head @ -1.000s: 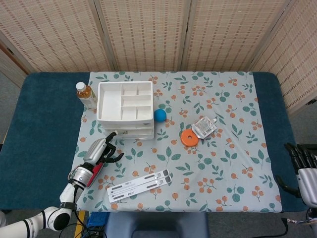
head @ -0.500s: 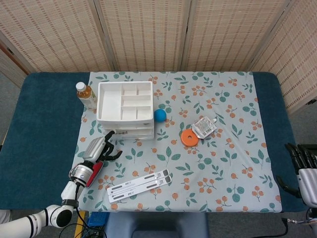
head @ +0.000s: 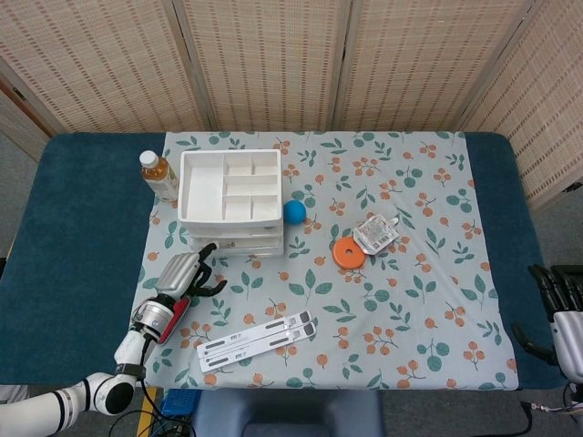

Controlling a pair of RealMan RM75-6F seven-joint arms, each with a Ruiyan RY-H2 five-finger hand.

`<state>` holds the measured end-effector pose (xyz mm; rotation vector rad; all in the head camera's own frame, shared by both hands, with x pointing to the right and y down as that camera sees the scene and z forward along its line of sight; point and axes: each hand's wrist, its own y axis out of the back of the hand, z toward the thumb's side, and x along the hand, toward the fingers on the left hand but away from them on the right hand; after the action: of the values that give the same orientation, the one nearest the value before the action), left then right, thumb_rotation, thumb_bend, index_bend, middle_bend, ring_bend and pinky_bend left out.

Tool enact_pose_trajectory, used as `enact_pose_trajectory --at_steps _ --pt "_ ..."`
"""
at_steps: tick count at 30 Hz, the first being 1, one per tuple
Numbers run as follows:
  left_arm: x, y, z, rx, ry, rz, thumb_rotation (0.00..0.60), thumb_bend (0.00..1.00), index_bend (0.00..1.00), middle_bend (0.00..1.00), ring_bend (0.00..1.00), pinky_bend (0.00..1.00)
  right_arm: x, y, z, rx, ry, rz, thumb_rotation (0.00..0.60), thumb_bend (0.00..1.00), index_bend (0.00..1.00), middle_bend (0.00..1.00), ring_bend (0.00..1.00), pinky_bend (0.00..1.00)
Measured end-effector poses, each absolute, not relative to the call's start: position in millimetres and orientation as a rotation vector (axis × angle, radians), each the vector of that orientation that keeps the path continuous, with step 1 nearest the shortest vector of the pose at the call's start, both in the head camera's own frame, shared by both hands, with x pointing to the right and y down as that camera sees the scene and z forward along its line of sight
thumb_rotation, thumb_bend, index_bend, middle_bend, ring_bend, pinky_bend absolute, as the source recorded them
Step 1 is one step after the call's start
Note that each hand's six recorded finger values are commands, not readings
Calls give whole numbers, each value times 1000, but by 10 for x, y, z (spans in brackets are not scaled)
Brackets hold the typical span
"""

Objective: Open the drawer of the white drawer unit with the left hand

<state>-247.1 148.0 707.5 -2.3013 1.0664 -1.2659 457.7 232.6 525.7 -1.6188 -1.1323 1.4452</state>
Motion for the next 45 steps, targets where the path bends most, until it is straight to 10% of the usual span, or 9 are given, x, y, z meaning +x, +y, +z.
enact_pose_trajectory --at_steps 45 --pt "-2444 1807 6782 -2379 878 -1219 600 295 384 912 1000 1000 4608 2334 5283 -1625 -1140 1443 600 314 10 57 0 54"
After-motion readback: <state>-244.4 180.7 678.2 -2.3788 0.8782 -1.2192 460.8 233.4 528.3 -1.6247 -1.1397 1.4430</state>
